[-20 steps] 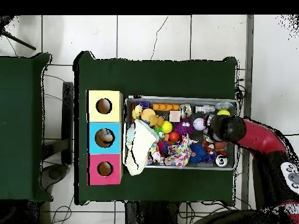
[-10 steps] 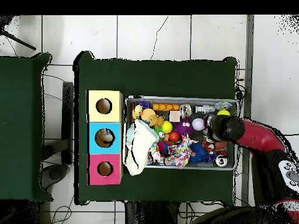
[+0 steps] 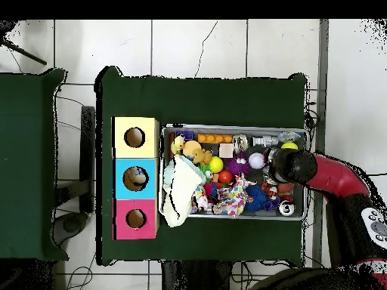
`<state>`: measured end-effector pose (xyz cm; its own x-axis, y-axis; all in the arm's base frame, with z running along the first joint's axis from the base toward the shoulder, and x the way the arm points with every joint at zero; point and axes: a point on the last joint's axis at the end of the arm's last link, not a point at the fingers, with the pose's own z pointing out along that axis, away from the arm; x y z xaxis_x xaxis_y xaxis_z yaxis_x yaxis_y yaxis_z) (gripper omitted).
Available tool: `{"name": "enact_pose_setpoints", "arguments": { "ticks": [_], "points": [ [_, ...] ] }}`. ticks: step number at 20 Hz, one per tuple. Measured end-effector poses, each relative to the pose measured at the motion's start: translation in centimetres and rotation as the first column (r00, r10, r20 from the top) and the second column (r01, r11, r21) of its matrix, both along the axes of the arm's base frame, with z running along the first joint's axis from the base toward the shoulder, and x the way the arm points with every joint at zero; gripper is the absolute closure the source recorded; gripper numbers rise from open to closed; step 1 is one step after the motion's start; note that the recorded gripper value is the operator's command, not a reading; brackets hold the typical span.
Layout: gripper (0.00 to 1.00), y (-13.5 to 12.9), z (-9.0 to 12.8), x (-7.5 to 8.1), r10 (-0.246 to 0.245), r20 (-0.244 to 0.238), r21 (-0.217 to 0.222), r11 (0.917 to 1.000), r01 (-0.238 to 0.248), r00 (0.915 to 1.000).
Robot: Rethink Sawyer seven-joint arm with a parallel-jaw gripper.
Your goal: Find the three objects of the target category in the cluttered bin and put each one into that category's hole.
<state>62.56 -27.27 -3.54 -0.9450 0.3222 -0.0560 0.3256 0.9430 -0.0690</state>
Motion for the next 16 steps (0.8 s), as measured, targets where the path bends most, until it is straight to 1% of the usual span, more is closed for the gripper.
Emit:
{"name": "enact_pose_setpoints", "arguments": {
  "ticks": [1,16],
  "points": [
    [1.0,0.05,0.02,0.09,0.0,0.002,0.002,1.0,0.0,1.0],
    [1.0,0.09,-0.02,0.16,-0.003,0.006,0.01,0.9999,0.003,1.0]
  ]
}}
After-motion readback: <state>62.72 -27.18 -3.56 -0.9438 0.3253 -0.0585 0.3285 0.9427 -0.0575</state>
